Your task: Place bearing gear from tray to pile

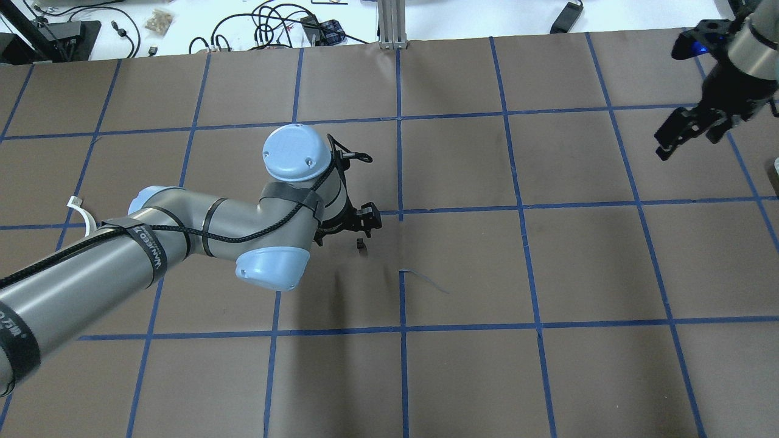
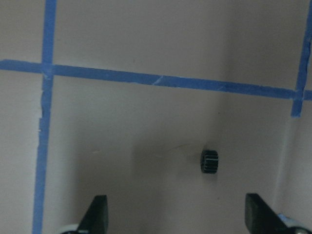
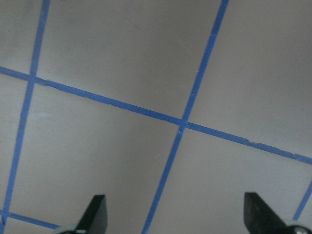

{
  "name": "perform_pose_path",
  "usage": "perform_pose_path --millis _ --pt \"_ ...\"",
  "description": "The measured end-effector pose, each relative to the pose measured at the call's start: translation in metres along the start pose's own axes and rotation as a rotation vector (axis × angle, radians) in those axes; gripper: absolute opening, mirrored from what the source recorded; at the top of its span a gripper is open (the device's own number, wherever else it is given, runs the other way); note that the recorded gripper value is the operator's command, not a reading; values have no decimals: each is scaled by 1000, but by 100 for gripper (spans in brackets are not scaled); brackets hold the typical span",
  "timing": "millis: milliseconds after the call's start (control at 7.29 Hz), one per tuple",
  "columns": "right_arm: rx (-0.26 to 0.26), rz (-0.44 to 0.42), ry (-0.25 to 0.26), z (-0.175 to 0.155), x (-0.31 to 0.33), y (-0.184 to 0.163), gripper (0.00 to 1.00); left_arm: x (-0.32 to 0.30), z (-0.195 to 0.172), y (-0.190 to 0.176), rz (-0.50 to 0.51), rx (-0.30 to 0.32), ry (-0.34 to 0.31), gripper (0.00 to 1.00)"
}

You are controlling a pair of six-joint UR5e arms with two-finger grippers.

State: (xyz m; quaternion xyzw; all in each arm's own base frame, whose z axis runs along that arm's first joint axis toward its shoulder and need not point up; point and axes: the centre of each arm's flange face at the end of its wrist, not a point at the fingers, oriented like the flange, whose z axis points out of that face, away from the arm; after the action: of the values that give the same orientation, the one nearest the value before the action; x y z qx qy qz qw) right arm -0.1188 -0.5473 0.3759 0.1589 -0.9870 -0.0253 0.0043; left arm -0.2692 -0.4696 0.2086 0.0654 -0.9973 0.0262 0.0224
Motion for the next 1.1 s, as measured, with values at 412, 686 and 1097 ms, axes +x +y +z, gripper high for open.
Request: perform_pose_path --millis 412,686,1097 --pt "13 41 3 16 103 57 100 9 23 3 17 -9 -9 82" --pt "24 118 16 40 157 85 100 10 28 4 22 -13 -11 73" --pt "46 210 59 98 233 117 100 12 39 4 25 -22 -15 19"
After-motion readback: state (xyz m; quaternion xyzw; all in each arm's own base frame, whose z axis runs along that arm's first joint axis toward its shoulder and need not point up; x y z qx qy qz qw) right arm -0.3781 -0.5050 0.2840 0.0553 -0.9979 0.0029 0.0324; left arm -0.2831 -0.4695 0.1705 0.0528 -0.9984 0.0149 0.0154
